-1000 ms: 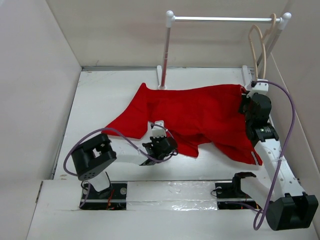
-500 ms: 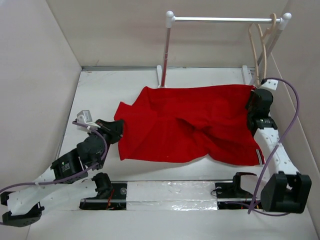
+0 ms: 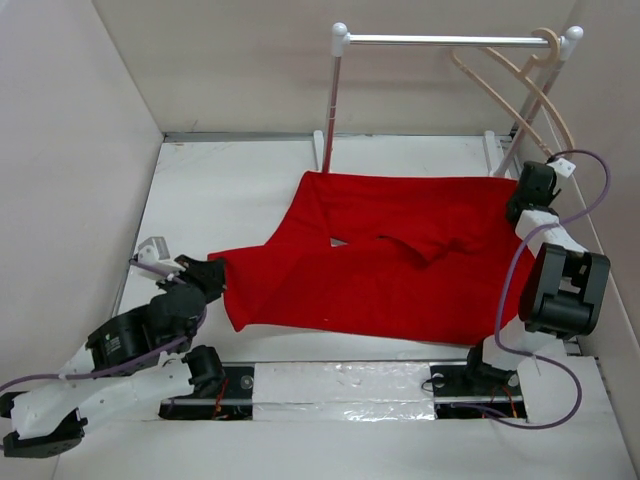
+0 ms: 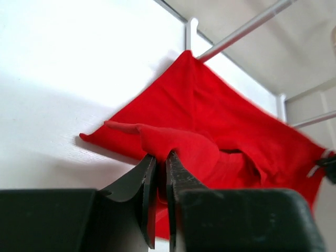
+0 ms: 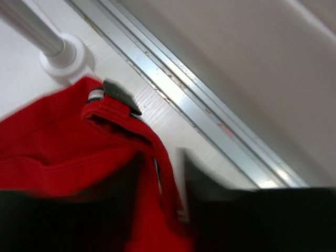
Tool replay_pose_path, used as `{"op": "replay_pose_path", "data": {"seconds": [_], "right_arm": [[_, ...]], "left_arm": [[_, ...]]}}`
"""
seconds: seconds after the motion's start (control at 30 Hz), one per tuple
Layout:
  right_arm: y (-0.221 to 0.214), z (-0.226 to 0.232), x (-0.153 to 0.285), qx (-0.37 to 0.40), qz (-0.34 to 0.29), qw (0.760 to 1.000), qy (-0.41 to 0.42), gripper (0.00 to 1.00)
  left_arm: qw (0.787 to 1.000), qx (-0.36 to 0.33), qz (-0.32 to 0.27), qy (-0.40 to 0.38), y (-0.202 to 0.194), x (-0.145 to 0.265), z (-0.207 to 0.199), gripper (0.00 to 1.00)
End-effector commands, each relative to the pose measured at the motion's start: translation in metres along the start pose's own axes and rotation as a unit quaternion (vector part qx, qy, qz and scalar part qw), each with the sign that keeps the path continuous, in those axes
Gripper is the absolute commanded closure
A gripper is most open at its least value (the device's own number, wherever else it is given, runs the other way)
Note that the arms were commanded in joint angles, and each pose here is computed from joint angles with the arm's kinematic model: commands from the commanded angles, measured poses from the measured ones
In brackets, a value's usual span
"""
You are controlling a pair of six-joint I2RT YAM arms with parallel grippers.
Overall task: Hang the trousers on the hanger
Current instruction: Flatten out the trousers at the center of the board.
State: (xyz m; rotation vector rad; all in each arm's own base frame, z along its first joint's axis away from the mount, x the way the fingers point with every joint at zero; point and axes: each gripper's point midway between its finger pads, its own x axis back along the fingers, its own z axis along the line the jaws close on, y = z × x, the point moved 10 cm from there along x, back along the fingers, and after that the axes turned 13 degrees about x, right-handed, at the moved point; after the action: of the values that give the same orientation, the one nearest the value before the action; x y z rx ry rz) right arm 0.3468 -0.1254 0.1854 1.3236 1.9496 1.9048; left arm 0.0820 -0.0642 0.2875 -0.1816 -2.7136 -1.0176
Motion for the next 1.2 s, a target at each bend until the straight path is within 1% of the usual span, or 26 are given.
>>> {"op": "replay_pose_path", "data": {"seconds": [0.0,0.03,0.07,0.1,0.13,0.17,0.2,0.27,0.3,0.33,0.43,0.47,0.5,0.53,0.57,0.6,0.63,0.7,0.73,0.77,0.8,0.87,0.93,0.97,1.03,1.17], "right_arm": [[0.037,0.005,0.0,-0.062,-0.069,0.996,0.016,0.44],[0.035,0.01,0.004,-0.063,-0.072,0.995,0.023,0.28],[0.039,0.011,0.013,-0.073,-0.089,0.993,0.03,0.07],[0.03,0.01,0.017,-0.079,-0.083,0.993,0.036,0.02],[0.027,0.012,0.025,-0.082,-0.088,0.992,0.048,0.01],[0.028,0.018,0.036,-0.085,-0.103,0.989,0.067,0.01],[0.034,0.015,0.055,-0.097,-0.129,0.984,0.079,0.01],[0.015,0.019,0.072,-0.093,-0.129,0.981,0.115,0.02],[0.018,0.022,0.095,-0.1,-0.158,0.972,0.144,0.03],[-0.001,0.026,0.101,-0.093,-0.16,0.969,0.163,0.04],[-0.02,0.046,0.137,-0.077,-0.188,0.947,0.25,0.2],[-0.037,0.053,0.142,-0.057,-0.178,0.94,0.285,0.48],[-0.044,0.059,0.15,-0.039,-0.184,0.932,0.309,0.69],[-0.052,0.073,0.167,-0.016,-0.19,0.916,0.354,0.86],[-0.061,0.08,0.176,0.008,-0.185,0.904,0.385,1.0],[-0.066,0.086,0.183,0.042,-0.187,0.894,0.405,1.0],[-0.076,0.096,0.198,0.069,-0.185,0.876,0.44,1.0],[-0.087,0.097,0.211,0.102,-0.185,0.859,0.466,1.0],[-0.092,0.098,0.216,0.113,-0.185,0.852,0.477,1.0],[-0.096,0.099,0.224,0.12,-0.188,0.839,0.497,1.0],[-0.099,0.098,0.224,0.123,-0.186,0.836,0.502,1.0],[-0.109,0.098,0.227,0.138,-0.178,0.824,0.52,1.0],[-0.116,0.097,0.23,0.152,-0.179,0.817,0.526,1.0],[-0.117,0.097,0.233,0.154,-0.183,0.812,0.532,1.0],[-0.12,0.1,0.241,0.162,-0.197,0.791,0.556,1.0],[-0.123,0.104,0.245,0.179,-0.196,0.779,0.569,0.95]], "left_arm": [[0.997,0.051,-0.056,0.032,0.006,-0.002,0.015,0.92],[0.996,0.065,-0.055,0.039,0.004,-0.003,0.016,0.91],[0.995,0.071,-0.055,0.046,0.005,-0.002,0.017,0.89],[0.995,0.062,-0.056,0.06,0.005,-0.001,0.023,0.88],[0.993,0.081,-0.06,0.063,0.007,0.0,0.023,0.85],[0.993,0.082,-0.06,0.063,0.009,0.001,0.024,0.72],[0.993,0.085,-0.059,0.058,0.01,0.002,0.022,0.63],[0.994,0.08,-0.051,0.051,0.01,0.003,0.023,0.47],[0.994,0.088,-0.051,0.04,0.009,0.002,0.018,0.43],[0.995,0.079,-0.051,0.034,0.007,0.0,0.016,0.42],[0.999,0.032,-0.032,0.002,-0.007,-0.011,-0.011,0.48],[1.0,0.014,-0.027,-0.007,-0.011,-0.015,-0.022,0.54],[1.0,-0.002,-0.027,-0.016,-0.016,-0.02,-0.035,0.57],[0.999,-0.047,-0.016,0.001,-0.035,-0.033,-0.044,0.6],[0.998,-0.064,-0.017,0.009,-0.04,-0.04,-0.053,0.67],[0.997,-0.078,-0.013,0.011,-0.05,-0.047,-0.061,0.72],[0.991,-0.133,0.003,0.029,-0.074,-0.061,-0.065,0.75],[0.989,-0.141,0.009,0.029,-0.089,-0.083,-0.079,0.83],[0.979,-0.197,0.027,0.038,-0.106,-0.1,-0.075,0.85],[0.976,-0.205,0.074,0.019,-0.118,-0.111,-0.076,0.85],[0.98,-0.184,0.074,0.015,-0.114,-0.135,-0.078,0.85],[0.97,-0.202,0.138,0.003,-0.137,-0.158,-0.075,0.8],[0.964,-0.22,0.152,0.008,-0.149,-0.17,-0.077,0.74],[0.958,-0.239,0.159,0.011,-0.159,-0.182,-0.083,0.66],[0.951,-0.257,0.17,0.019,-0.171,-0.191,-0.087,0.63],[0.936,-0.284,0.206,0.022,-0.203,-0.208,-0.087,0.59]]}}
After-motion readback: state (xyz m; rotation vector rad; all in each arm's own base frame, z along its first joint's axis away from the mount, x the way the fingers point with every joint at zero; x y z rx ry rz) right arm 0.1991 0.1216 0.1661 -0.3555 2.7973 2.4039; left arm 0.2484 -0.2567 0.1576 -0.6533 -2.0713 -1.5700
